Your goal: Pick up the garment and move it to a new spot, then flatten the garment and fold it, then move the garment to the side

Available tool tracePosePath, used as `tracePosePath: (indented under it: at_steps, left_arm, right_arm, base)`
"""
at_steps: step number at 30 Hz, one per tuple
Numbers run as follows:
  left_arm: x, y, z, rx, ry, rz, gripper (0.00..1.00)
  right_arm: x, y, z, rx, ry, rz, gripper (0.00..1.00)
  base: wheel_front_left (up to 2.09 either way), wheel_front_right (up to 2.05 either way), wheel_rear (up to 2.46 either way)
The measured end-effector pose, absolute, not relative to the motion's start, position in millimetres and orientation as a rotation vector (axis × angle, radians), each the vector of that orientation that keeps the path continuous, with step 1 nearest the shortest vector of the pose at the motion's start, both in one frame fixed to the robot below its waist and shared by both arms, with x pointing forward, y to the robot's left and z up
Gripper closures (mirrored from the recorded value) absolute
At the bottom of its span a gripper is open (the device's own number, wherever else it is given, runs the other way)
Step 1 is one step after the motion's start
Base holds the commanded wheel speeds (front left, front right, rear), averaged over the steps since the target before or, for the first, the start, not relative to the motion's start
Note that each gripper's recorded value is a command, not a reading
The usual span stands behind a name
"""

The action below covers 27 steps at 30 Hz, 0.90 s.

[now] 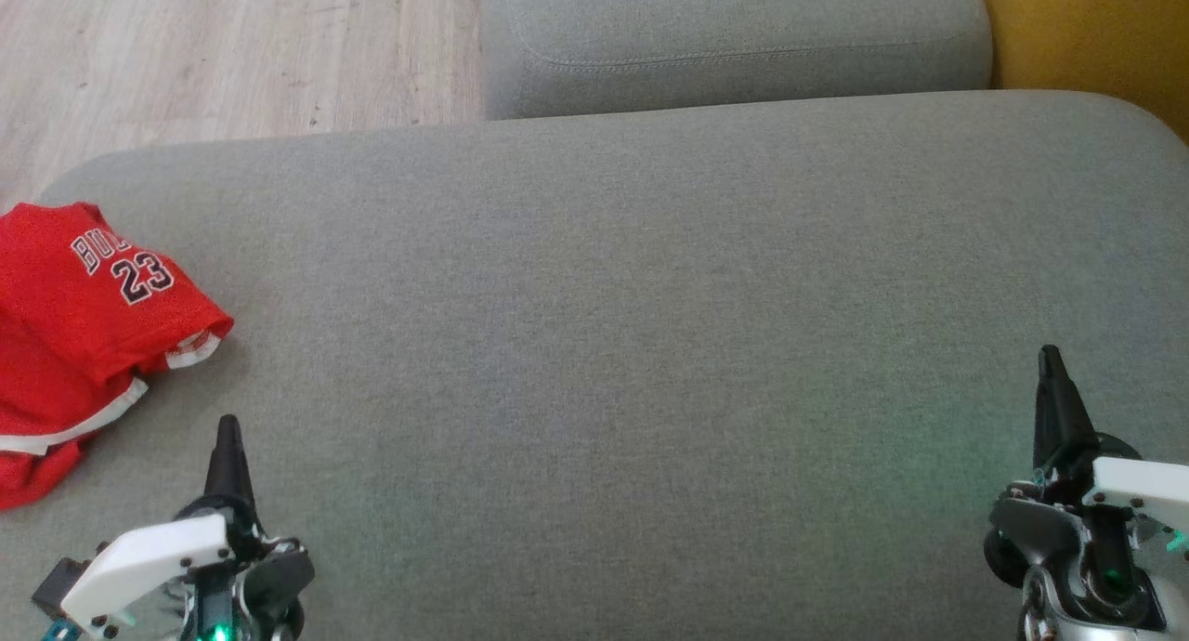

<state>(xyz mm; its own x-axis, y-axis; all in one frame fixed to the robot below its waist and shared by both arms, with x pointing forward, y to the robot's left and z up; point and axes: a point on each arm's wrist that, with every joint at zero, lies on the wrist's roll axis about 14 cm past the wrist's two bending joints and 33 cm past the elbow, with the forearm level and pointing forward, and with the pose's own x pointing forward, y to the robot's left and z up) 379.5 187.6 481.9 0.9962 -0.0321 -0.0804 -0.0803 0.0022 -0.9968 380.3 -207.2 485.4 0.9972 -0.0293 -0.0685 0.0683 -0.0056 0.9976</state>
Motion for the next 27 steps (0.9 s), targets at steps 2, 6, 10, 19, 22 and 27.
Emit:
tracePosePath:
  at_steps: [2,6,10,19,22,27]
  left_arm:
    - [380,188,482,-1.569,0.088,0.038,1.00]
    - [380,188,482,-1.569,0.088,0.038,1.00]
    - [380,188,482,-1.569,0.088,0.038,1.00]
    - [368,185,455,-1.572,0.158,0.100,0.00]
    - [359,186,442,-1.573,0.185,0.134,0.00]
    - [361,186,444,-1.550,0.178,0.135,0.00]
  right_arm:
    - [380,-207,485,1.575,0.031,-0.077,1.00]
    - [380,-207,485,1.575,0.031,-0.077,1.00]
    - [380,-207,485,1.575,0.031,-0.077,1.00]
    - [370,-206,459,1.583,0.093,-0.143,0.00]
    - [361,-207,447,1.584,0.119,-0.174,0.00]
    - [361,-207,447,1.577,0.117,-0.177,0.00]
  base:
    - [0.00,0.00,0.00]
    - [0.00,0.00,0.00]
    - [0.00,0.00,0.00]
    - [0.00,0.00,0.00]
    - [0.00,0.00,0.00]
    - [0.00,0.00,0.00]
